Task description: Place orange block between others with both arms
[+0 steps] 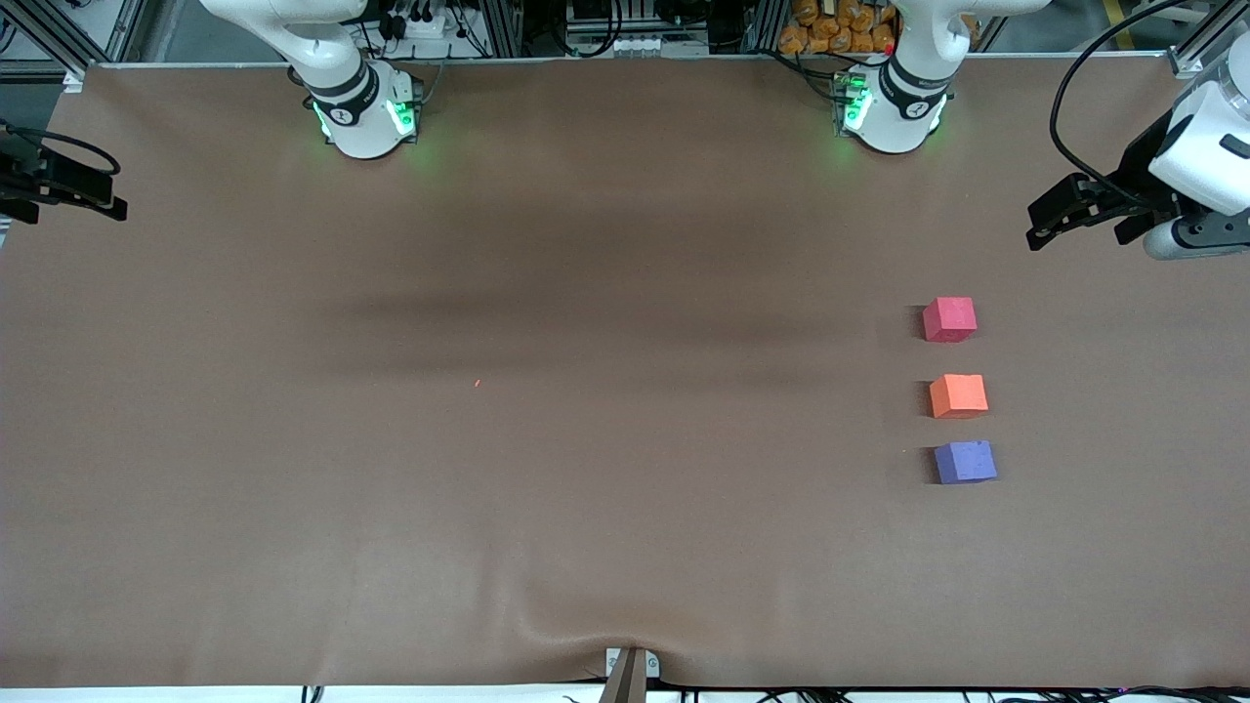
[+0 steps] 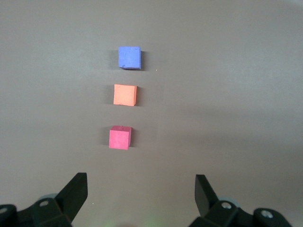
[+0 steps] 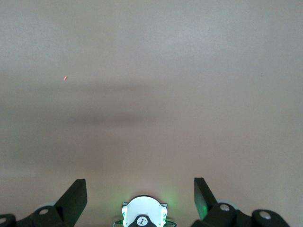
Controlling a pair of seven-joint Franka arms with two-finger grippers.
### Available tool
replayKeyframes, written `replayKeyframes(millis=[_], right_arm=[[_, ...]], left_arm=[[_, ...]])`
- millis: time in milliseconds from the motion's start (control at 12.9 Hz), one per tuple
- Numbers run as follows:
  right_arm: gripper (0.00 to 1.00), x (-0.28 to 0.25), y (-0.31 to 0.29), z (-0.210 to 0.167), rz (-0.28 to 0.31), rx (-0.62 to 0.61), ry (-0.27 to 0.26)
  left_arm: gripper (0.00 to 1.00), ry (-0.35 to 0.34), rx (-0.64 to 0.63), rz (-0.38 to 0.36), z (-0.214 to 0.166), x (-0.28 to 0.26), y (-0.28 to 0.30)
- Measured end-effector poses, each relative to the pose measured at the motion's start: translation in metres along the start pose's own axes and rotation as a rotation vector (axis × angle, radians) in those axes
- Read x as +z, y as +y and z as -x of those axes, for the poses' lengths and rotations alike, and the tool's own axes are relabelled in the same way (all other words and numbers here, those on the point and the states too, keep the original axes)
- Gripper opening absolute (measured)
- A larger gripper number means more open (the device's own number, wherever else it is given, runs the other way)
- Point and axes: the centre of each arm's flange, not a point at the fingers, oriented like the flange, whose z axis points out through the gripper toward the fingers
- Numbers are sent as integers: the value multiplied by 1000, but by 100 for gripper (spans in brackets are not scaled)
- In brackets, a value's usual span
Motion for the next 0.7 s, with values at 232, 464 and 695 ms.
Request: replayKeyframes(millis=[232,464,695], right_arm=[[100,0,0,0,0,0,0],[100,0,0,0,0,0,0],[100,0,0,0,0,0,0]], left_arm=[[100,-7,-10,-1,-1,-1,-10],[100,-10,8,-1,-1,0,-15],[100,-10,9,-1,-1,0,-15]])
